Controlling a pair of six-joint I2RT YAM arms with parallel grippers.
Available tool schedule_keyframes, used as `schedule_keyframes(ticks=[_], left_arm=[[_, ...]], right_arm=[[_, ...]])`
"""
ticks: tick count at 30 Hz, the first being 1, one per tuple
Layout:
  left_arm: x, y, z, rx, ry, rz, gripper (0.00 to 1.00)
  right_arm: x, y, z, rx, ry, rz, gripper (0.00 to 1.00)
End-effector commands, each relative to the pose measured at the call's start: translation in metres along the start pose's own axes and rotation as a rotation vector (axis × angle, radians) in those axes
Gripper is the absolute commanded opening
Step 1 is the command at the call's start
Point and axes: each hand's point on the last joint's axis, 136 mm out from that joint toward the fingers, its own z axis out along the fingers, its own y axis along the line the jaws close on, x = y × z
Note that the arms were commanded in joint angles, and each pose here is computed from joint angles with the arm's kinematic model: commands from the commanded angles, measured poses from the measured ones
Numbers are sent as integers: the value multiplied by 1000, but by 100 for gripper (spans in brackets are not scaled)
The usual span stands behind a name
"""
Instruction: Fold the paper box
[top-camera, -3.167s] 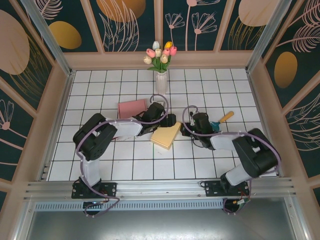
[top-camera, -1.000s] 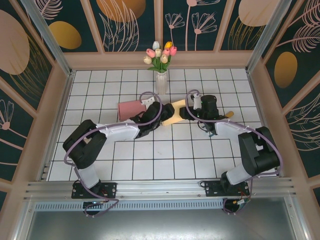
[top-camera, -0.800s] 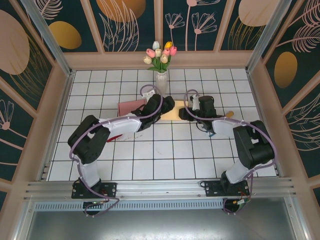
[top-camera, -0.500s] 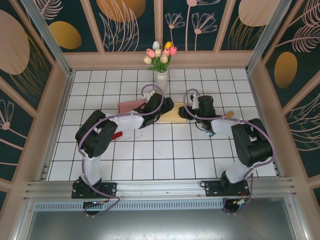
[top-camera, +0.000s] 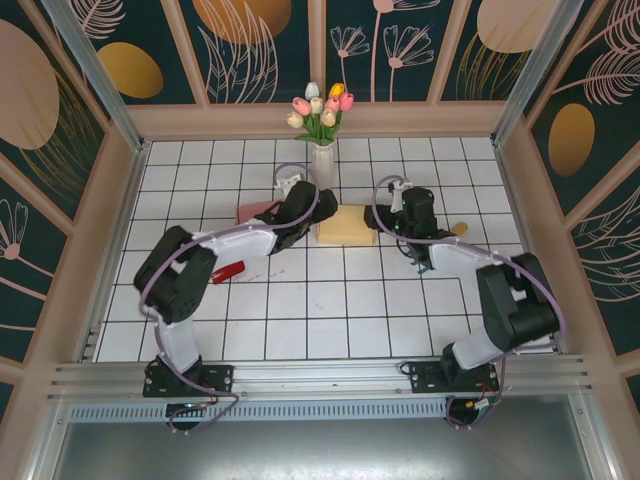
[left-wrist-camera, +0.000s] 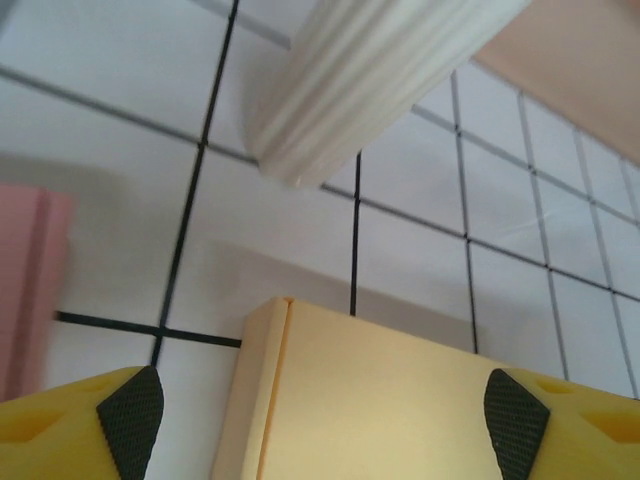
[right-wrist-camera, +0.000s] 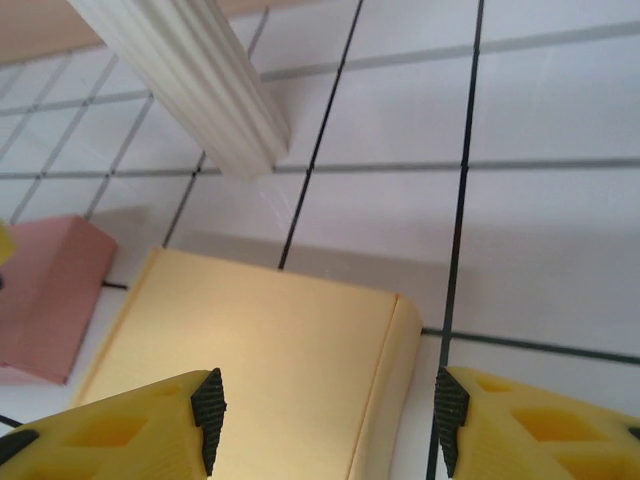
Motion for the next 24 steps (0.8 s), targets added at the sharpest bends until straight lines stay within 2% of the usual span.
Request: schedule_keyframes(ticks=[1, 3, 4, 5, 6, 9, 12, 15, 18, 21, 24], left_arm=[[-56, -3, -52, -4, -199, 81, 87], [-76, 2, -82, -5, -291, 137, 90], [-80, 6, -93, -12, -320, 171, 98], [-88, 14, -107, -38, -367, 204, 99], [-97, 27, -122, -91, -423, 222, 98], [-113, 70, -163, -252, -570, 273, 99], [-121, 105, -200, -354, -700, 319, 99], [-137, 164, -227, -482, -783, 196, 99], [-150, 213, -243, -516, -849, 81, 98], [-142, 250, -265, -609, -967, 32, 98], [-128, 285, -267, -660, -993, 0, 98]], right_arm=[[-20, -9, -28, 69, -91, -58, 61], [-25, -21, -42, 132, -134, -69, 61], [-27, -29, -49, 172, -156, -70, 61], [-29, -39, -57, 221, -183, -72, 73], [-30, -51, -66, 286, -217, -73, 99], [-38, -83, -99, 446, -355, -28, 99], [-36, -103, -116, 496, -425, 5, 99], [-22, -123, -125, 579, -436, -11, 99], [-11, -137, -128, 623, -429, -40, 99], [-9, -139, -127, 599, -443, -62, 99], [-4, -134, -125, 554, -466, -119, 99]])
